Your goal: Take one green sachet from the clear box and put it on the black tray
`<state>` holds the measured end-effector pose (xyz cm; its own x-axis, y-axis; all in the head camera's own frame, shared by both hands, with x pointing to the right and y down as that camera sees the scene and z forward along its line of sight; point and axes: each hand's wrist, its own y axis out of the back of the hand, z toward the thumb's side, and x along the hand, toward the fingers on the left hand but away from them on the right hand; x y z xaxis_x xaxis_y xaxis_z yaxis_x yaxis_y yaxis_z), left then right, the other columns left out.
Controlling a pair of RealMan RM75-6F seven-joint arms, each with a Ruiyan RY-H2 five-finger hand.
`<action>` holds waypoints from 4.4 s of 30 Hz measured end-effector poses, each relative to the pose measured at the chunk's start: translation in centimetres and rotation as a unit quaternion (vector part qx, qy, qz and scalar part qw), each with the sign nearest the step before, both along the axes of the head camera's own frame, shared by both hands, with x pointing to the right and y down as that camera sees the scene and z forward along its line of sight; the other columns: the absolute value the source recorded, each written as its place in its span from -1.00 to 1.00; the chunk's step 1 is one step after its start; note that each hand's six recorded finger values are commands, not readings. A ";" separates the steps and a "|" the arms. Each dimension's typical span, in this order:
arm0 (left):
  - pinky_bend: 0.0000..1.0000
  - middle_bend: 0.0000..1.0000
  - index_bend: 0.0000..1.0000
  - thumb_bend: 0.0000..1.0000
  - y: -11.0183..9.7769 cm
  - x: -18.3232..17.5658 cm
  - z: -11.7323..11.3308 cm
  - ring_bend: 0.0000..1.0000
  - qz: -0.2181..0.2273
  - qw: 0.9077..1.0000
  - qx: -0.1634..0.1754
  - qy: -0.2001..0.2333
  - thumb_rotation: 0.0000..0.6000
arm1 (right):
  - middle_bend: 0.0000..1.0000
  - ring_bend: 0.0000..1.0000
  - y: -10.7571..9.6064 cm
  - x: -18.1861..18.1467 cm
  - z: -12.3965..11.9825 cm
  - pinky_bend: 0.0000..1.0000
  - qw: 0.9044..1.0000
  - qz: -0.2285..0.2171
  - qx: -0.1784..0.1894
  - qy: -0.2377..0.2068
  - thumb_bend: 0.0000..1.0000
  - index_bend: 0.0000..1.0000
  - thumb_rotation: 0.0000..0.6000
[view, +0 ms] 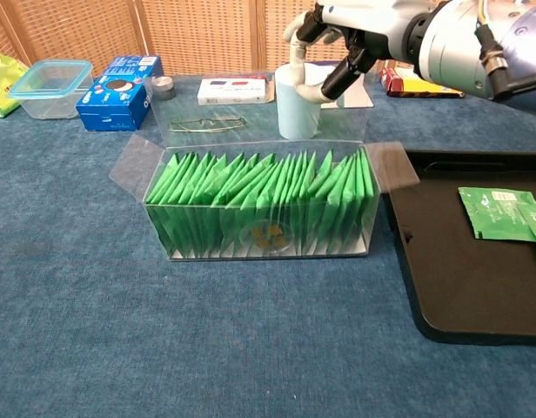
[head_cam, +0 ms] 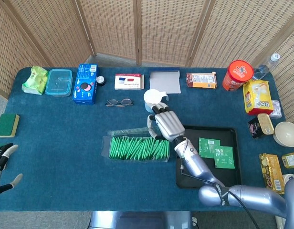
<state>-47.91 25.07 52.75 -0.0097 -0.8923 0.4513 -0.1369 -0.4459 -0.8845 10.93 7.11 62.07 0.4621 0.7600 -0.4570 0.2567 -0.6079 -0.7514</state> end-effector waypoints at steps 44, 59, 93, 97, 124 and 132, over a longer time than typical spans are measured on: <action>-0.52 -0.76 -0.74 -0.53 0.2 -0.3 0.3 -0.79 -0.003 1.000 -0.006 -0.002 1.00 | -0.89 -0.76 -2.0 0.7 0.6 -0.78 0.998 0.065 -0.003 -0.026 -0.09 -0.61 1.00; -0.52 -0.76 -0.74 -0.52 0.2 -0.4 0.4 -0.79 -0.003 1.000 -0.007 -0.001 1.00 | -0.70 -0.76 -2.0 1.0 1.3 -0.78 0.997 0.068 -0.015 -0.011 -0.09 0.21 1.00; -0.52 -0.77 -0.74 -0.53 0.2 -0.3 0.3 -0.79 0.000 1.000 -0.003 0.001 1.00 | -0.71 -0.76 -1.7 1.3 1.2 -0.79 0.998 0.042 -0.042 -0.018 0.27 0.21 0.06; -0.52 -0.77 -0.74 -0.53 0.2 -0.2 0.3 -0.79 0.000 1.000 -0.004 0.001 1.00 | -0.71 -0.76 -1.7 1.4 1.4 -0.79 0.998 0.041 -0.041 -0.014 0.28 0.21 0.06; -0.52 -0.77 -0.74 -0.53 -0.1 0.3 -0.1 -0.79 0.006 1.000 0.003 0.000 1.00 | -1.00 -0.97 -2.2 4.4 1.5 -0.89 0.998 0.063 -0.004 0.003 -0.08 -1.00 -0.22; -0.52 -0.77 -0.74 -0.53 -0.1 0.2 -0.2 -0.79 0.006 1.000 0.005 -0.002 1.00 | -1.00 -0.97 -2.4 4.7 1.4 -0.89 0.996 0.088 0.006 0.015 -0.17 -0.98 -0.21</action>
